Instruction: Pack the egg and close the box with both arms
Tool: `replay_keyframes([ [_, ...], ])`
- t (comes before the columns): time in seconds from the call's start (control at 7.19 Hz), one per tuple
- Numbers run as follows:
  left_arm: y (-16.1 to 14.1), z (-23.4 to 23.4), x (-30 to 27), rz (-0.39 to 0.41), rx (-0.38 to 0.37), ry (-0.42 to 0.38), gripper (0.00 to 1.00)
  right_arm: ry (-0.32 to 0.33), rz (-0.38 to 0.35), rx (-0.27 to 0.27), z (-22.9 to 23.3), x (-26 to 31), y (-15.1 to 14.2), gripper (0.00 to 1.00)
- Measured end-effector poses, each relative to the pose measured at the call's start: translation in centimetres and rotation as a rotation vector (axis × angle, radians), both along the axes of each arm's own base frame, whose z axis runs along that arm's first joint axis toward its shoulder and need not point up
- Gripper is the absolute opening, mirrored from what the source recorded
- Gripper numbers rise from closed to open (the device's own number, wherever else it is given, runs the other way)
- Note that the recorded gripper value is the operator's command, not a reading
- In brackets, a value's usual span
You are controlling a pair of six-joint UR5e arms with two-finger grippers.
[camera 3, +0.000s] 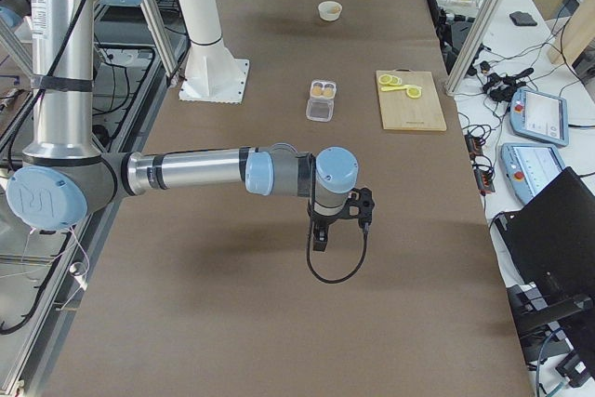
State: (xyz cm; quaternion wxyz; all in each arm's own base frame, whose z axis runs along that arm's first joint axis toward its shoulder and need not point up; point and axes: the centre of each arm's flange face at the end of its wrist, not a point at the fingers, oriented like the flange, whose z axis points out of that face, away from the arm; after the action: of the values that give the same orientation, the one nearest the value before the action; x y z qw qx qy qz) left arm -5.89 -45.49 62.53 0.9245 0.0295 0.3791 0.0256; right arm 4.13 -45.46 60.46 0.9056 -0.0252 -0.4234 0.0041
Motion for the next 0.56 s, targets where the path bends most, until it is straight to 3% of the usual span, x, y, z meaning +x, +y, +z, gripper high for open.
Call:
replay_keyframes([
  [0.56, -0.27, -0.49, 0.01, -0.002, 0.006, 0.0, 0.98, -0.002, 0.0, 0.005, -0.21, -0.02, -0.22, 1.0],
])
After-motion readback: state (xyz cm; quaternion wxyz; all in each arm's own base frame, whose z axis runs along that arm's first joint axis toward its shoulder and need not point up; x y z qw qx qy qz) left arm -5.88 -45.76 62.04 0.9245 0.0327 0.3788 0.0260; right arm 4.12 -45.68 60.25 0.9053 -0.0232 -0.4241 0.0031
